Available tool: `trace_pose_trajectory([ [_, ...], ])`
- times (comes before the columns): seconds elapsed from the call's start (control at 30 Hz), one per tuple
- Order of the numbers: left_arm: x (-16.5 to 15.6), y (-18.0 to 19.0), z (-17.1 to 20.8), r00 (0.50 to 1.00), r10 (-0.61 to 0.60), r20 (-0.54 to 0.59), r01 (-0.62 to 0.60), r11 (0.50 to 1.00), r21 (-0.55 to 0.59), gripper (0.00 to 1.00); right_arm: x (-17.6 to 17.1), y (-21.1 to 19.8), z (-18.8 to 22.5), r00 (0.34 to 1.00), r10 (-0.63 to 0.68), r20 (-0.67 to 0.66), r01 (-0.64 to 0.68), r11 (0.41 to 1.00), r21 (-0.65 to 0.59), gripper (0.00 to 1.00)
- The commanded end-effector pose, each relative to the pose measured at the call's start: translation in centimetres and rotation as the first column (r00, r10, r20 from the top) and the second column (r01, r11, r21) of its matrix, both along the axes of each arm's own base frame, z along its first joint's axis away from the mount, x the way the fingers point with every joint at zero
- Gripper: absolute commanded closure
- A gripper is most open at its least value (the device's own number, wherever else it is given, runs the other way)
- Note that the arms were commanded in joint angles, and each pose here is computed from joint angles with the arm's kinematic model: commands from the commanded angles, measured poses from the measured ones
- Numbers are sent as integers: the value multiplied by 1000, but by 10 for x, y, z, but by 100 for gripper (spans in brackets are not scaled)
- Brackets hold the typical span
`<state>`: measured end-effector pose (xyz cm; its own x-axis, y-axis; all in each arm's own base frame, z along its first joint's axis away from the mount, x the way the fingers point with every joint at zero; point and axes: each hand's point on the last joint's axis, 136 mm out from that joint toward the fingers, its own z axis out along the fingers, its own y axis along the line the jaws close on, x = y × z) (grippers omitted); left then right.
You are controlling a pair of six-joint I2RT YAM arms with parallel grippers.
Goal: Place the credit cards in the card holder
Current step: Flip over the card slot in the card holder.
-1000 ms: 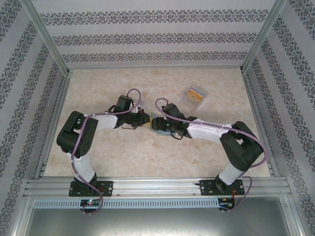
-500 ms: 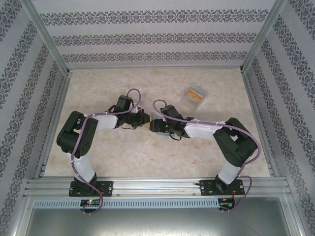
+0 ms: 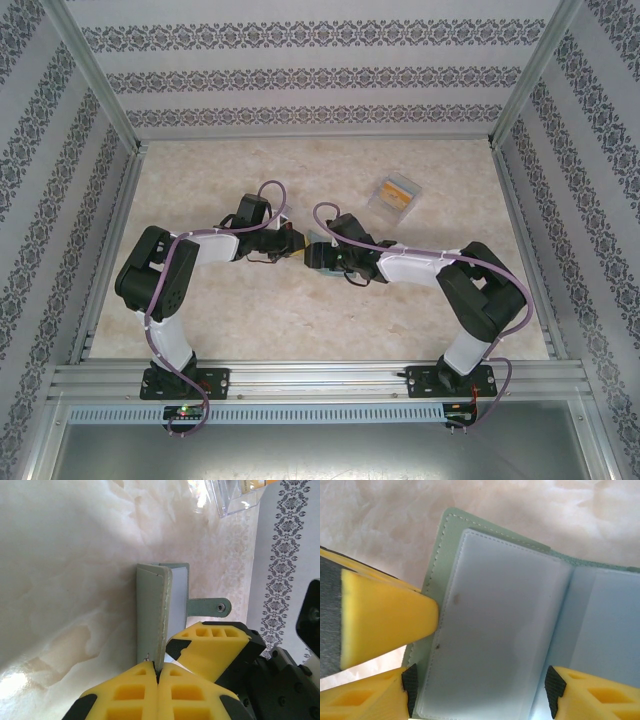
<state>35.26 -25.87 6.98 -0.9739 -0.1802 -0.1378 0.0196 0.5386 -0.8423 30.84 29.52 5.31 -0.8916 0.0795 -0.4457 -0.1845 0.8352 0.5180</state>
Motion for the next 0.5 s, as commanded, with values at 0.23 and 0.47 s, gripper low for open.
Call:
trace_pose_trajectory([
  [0.23,3,2,-1,1000,6,-1,-6,1000,-19,100,-1,-25,-17,996,-82,-17,81,995,-53,35],
  [0.47,2,3,-4,1000,10,-6,-10,1000,-15,100,-1,-37,-15,993,-118,-1,118,990,-71,46],
])
